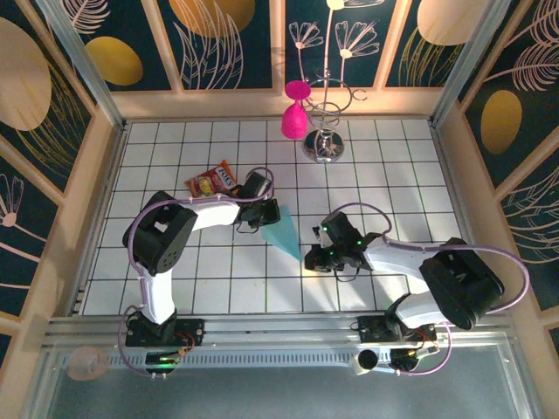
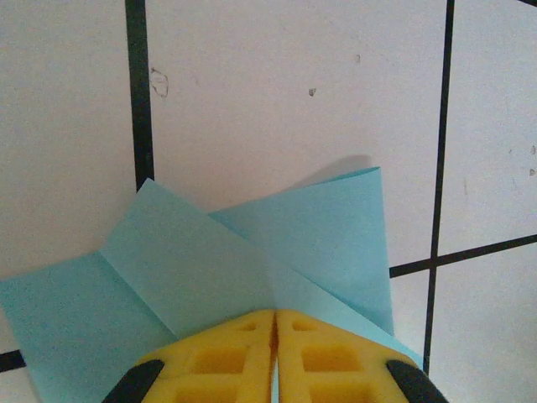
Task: Fold a paper plane with a square sheet of paper (pick it up from the middle)
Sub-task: Fourth fold the wing at the center of the table.
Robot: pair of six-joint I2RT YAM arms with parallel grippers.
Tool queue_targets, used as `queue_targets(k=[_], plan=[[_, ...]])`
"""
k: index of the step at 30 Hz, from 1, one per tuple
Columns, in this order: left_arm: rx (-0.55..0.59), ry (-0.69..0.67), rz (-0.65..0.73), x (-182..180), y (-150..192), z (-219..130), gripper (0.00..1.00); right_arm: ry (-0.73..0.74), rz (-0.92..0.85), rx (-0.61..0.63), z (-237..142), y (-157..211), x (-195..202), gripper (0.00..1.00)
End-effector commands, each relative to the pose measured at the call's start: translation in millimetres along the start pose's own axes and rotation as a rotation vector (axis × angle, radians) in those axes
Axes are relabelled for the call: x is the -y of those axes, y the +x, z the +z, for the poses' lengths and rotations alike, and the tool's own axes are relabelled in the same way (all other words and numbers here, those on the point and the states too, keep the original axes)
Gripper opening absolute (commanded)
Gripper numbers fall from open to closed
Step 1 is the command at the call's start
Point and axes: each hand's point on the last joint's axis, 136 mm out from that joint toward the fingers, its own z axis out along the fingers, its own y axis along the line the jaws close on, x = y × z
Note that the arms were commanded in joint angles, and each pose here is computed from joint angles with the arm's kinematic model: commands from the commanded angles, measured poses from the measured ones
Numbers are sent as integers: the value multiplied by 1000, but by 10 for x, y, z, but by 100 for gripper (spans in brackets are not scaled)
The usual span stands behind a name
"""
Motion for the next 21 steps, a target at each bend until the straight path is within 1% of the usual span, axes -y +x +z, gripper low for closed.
queue_targets(k=[1, 4, 6, 8, 10, 11, 14, 16, 19, 21], plan=[[-24, -34, 0, -106, 16, -58, 11, -48, -8, 164, -199, -480, -244, 5], [55, 79, 8, 246, -208, -318, 15, -97, -4, 255, -265, -788, -349, 17], [109, 115, 1, 352, -312, -480, 19, -109, 2, 291, -264, -938, -345, 23], [154, 119, -12, 366, -371, -604, 22, -128, 3, 317, -256, -1067, -338, 26], [186, 105, -30, 294, -377, -665, 30, -148, -7, 336, -247, -1198, -345, 30], [209, 112, -42, 281, -398, -747, 32, -161, -21, 334, -232, -1241, -372, 31], [220, 129, -104, 108, -329, -786, 39, -185, -72, 299, -106, -1297, -431, 33], [219, 177, -141, 60, -274, -817, 44, -186, -96, 281, -26, -1327, -432, 33], [217, 250, -190, 28, -186, -855, 48, -203, -119, 241, 99, -1329, -440, 32], [204, 281, -208, 23, -126, -854, 49, -215, -114, 237, 123, -1410, -378, 29]])
